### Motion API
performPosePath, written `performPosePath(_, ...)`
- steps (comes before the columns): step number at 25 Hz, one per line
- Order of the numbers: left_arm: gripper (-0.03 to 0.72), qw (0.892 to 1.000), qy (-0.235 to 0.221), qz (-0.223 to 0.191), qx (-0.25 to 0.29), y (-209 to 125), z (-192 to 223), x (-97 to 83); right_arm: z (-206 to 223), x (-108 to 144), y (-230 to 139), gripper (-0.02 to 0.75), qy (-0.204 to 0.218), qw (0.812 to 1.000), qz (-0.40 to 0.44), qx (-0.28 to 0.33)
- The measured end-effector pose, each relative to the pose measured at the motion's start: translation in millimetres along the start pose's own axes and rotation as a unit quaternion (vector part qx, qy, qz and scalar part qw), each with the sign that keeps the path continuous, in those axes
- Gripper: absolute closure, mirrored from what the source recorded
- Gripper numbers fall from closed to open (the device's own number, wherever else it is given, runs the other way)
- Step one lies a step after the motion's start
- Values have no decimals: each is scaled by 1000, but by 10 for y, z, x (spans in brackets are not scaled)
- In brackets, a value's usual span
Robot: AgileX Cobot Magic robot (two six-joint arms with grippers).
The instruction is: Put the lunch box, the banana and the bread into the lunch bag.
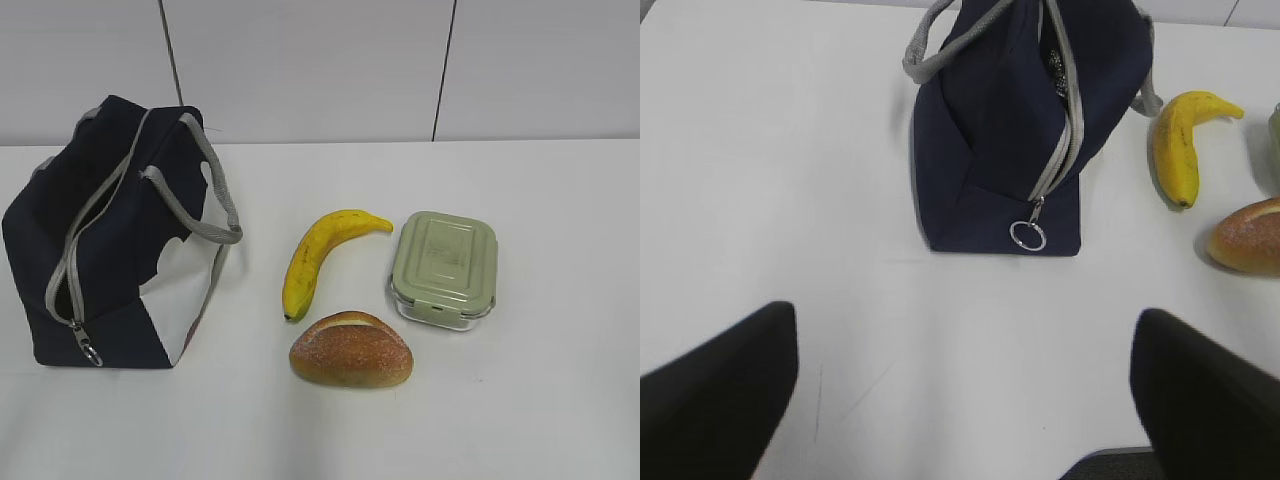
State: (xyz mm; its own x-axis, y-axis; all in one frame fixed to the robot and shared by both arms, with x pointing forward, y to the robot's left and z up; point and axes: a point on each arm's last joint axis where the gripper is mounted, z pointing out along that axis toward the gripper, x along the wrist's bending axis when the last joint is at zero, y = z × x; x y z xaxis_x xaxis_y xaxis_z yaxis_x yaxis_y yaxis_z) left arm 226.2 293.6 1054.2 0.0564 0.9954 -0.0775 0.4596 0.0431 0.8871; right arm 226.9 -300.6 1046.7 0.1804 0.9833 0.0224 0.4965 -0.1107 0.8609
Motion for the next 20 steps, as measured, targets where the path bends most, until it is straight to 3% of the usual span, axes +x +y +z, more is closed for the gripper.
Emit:
performPosePath(11,49,1000,0,0,0,0,0,0,0,0,0,195,0,1000,0,0)
performPosePath(20,139,1000,-1,-1,2,3,5,-2,0,0,0,194,0,1000,0,0)
